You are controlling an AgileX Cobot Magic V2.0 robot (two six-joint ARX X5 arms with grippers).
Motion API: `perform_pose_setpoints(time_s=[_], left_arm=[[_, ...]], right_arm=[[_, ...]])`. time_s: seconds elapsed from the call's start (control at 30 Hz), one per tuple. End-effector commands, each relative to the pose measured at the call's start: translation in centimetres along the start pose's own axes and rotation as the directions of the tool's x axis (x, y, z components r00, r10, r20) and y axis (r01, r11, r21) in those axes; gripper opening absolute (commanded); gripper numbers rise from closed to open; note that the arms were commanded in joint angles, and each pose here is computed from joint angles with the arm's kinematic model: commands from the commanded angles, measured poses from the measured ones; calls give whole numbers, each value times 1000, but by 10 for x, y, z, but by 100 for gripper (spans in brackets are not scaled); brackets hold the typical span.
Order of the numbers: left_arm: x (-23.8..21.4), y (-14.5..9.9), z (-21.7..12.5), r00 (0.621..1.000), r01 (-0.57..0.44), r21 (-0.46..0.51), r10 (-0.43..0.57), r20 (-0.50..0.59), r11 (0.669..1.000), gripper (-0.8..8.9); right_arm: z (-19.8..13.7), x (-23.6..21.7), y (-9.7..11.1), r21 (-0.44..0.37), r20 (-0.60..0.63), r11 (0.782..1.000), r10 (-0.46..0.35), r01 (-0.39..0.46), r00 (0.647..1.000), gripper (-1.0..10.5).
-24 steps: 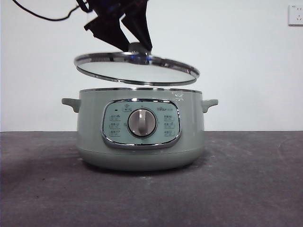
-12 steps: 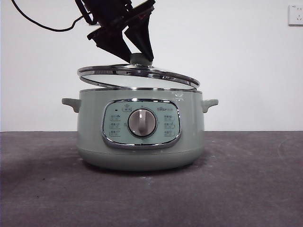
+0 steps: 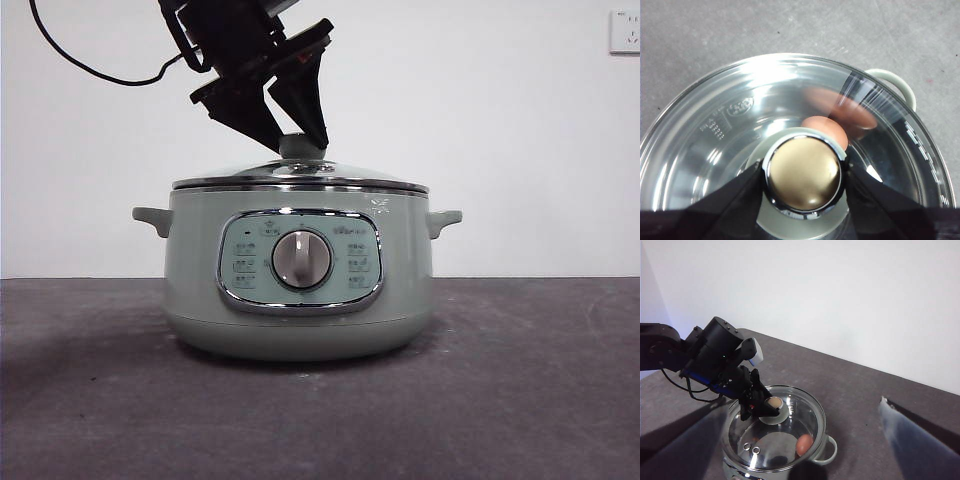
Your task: Pick up the egg,open the lid,put the egg in the pot,close the lid
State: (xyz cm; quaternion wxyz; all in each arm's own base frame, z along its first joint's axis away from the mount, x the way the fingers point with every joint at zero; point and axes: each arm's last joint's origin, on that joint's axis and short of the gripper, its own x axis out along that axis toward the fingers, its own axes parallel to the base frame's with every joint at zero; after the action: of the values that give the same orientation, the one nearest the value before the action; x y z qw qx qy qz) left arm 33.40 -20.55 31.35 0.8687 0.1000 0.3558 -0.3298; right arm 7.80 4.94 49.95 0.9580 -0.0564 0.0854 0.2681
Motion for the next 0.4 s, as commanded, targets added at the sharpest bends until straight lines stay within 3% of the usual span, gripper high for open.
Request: perform_pose_setpoints(time_s=[0.03,0.23,0.3,0.4], left_arm=[[-1,-1,6,999,0,19,-1,37,1000,-8],[-1,-1,-2,999,0,2,0,-44,1000,15],[-1,-1,-2,999,-6,0,6,-54,1000,148],[-1,0,-2,998,-21,-3,21,-54,1000,453]], right_arm=[[0,0,0,3,2,1000,2,-2,1000,504],[-1,0,0,3,-2,1000,4,-4,1000,504],[-2,0,0,2,-12,1000,4,-4,1000,504],[-5,1,0,1,-44,1000,6,-6,999,504]])
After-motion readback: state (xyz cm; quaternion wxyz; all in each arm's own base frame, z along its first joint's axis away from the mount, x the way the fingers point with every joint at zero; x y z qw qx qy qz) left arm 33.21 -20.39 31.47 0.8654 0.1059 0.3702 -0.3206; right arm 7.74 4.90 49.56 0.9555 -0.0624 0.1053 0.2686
